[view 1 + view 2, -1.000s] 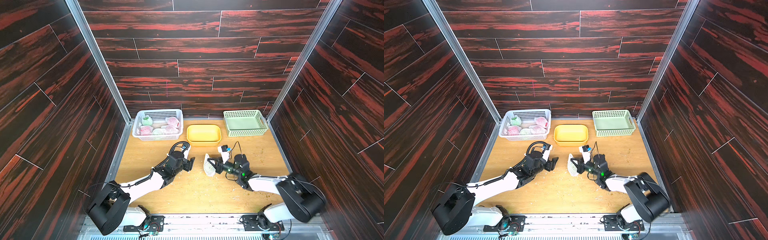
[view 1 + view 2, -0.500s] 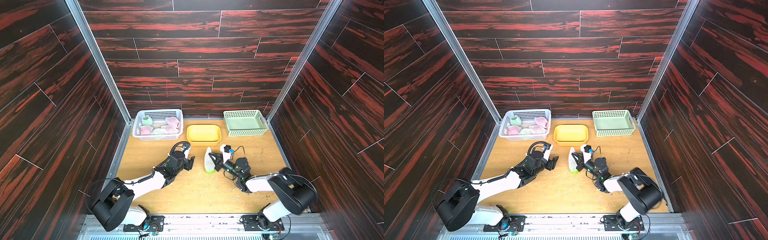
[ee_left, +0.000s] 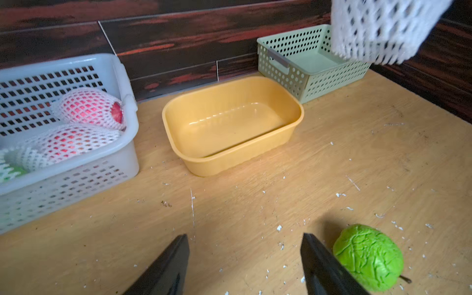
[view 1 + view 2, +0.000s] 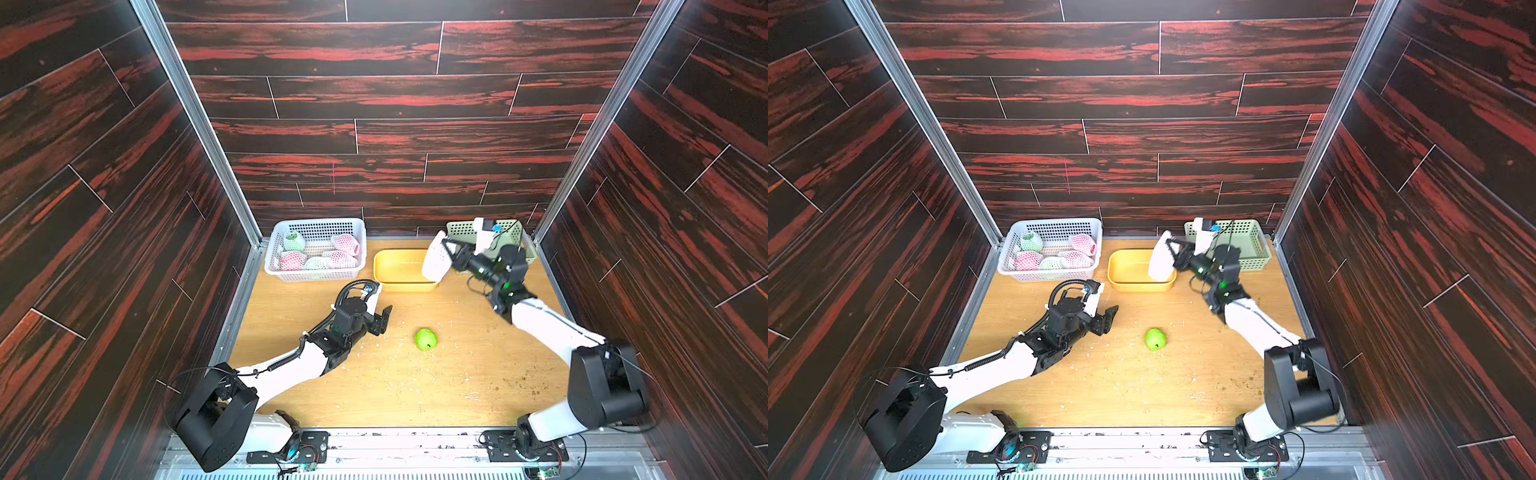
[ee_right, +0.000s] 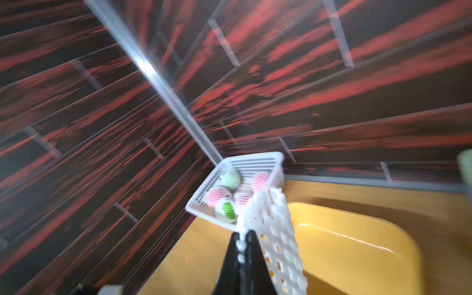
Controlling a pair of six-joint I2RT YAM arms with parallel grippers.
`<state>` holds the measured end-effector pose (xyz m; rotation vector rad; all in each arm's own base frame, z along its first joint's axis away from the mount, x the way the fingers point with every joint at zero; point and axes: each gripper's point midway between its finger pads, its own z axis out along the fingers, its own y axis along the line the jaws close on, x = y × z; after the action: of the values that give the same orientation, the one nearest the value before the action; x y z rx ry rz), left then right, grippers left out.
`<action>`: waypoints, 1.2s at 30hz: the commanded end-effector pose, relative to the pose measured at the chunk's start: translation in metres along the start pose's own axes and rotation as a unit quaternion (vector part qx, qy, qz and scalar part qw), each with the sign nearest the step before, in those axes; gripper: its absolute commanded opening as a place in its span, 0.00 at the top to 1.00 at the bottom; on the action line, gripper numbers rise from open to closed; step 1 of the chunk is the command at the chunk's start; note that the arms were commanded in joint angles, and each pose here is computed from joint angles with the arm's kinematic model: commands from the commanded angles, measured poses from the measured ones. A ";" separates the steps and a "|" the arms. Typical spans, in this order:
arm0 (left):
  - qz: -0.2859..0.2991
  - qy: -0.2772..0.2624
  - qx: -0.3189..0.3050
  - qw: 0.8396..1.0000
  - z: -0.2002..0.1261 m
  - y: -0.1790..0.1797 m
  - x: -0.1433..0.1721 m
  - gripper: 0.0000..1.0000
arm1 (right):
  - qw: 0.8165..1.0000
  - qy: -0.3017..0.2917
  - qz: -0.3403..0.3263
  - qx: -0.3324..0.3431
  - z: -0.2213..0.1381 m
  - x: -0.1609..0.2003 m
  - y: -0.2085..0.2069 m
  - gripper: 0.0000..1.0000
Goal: Remove foam nets from apples
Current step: Remove the foam net from the apple, then place the foam net into the storage box.
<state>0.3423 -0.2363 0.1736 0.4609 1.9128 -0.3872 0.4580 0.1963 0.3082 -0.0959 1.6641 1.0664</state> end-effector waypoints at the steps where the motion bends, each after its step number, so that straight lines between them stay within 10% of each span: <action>1: -0.001 -0.048 0.013 0.999 -0.005 -0.004 -0.034 0.25 | 0.994 0.041 0.084 0.052 0.024 0.017 -0.048 1.00; 20: -0.002 -0.039 0.000 0.999 0.007 0.000 -0.022 0.25 | 0.972 0.028 0.183 0.142 0.149 0.108 -0.128 1.00; 27: -0.001 -0.036 -0.005 0.999 0.007 0.002 -0.018 0.24 | 0.969 0.048 0.151 0.189 0.140 0.122 -0.137 0.53; 36: 0.006 -0.034 0.005 0.999 0.011 -0.002 -0.021 0.23 | 0.966 0.112 0.084 0.216 0.106 0.133 -0.127 0.36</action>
<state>0.3537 -0.2434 0.1828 0.4514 1.8645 -0.3951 0.5660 0.2520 0.0935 0.3223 2.1101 0.8586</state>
